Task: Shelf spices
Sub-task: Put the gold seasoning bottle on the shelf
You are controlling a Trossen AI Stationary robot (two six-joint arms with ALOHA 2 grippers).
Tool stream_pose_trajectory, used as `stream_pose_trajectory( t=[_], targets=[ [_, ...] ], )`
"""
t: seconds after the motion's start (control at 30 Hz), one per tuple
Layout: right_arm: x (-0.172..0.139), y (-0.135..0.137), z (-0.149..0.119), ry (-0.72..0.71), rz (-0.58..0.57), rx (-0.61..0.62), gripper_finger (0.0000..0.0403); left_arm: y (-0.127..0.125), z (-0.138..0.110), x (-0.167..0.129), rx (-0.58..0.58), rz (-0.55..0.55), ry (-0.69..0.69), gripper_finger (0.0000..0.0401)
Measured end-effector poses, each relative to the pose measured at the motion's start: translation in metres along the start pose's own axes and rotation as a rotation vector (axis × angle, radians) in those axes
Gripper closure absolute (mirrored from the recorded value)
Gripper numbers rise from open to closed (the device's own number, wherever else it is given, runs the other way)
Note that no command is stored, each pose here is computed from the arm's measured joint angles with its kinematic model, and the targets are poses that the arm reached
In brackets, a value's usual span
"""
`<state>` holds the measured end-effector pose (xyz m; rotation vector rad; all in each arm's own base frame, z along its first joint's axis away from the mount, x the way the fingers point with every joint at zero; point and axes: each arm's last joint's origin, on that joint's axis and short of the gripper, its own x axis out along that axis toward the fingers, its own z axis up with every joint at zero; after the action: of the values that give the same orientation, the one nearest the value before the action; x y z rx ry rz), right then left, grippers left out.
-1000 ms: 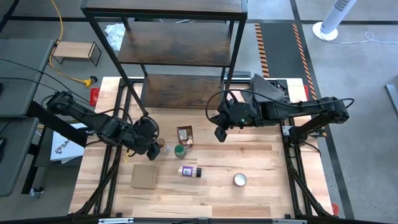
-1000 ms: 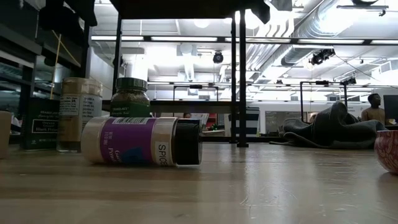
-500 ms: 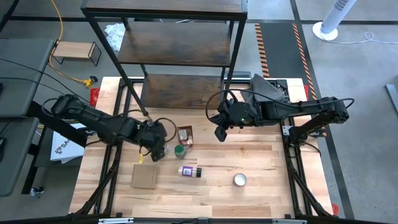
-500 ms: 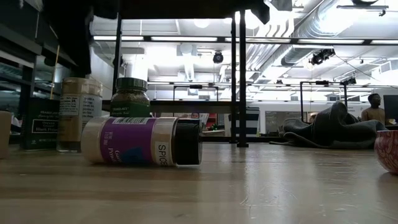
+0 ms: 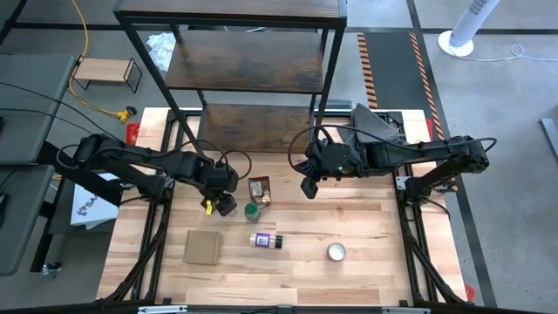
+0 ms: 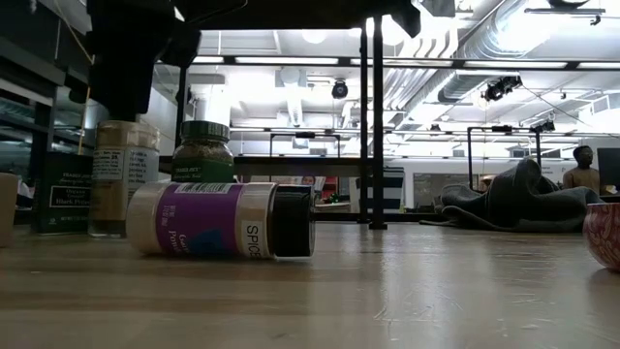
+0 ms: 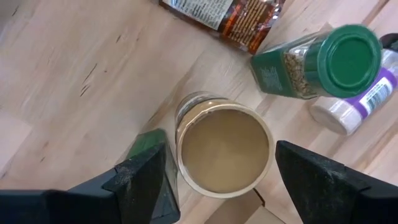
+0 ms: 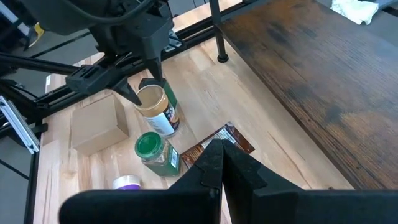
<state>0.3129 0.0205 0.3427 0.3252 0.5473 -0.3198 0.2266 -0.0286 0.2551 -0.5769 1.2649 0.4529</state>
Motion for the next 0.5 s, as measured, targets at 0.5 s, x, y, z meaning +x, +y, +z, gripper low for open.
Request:
stream_pose_trajectory(
  t=[0.5],
  targets=[
    [0.002, -0.006, 0.003, -0.006, -0.019, 0.03, 0.0403, -0.004, 0.002, 0.011, 0.046, 0.017, 0.044, 0.0102]
  ],
)
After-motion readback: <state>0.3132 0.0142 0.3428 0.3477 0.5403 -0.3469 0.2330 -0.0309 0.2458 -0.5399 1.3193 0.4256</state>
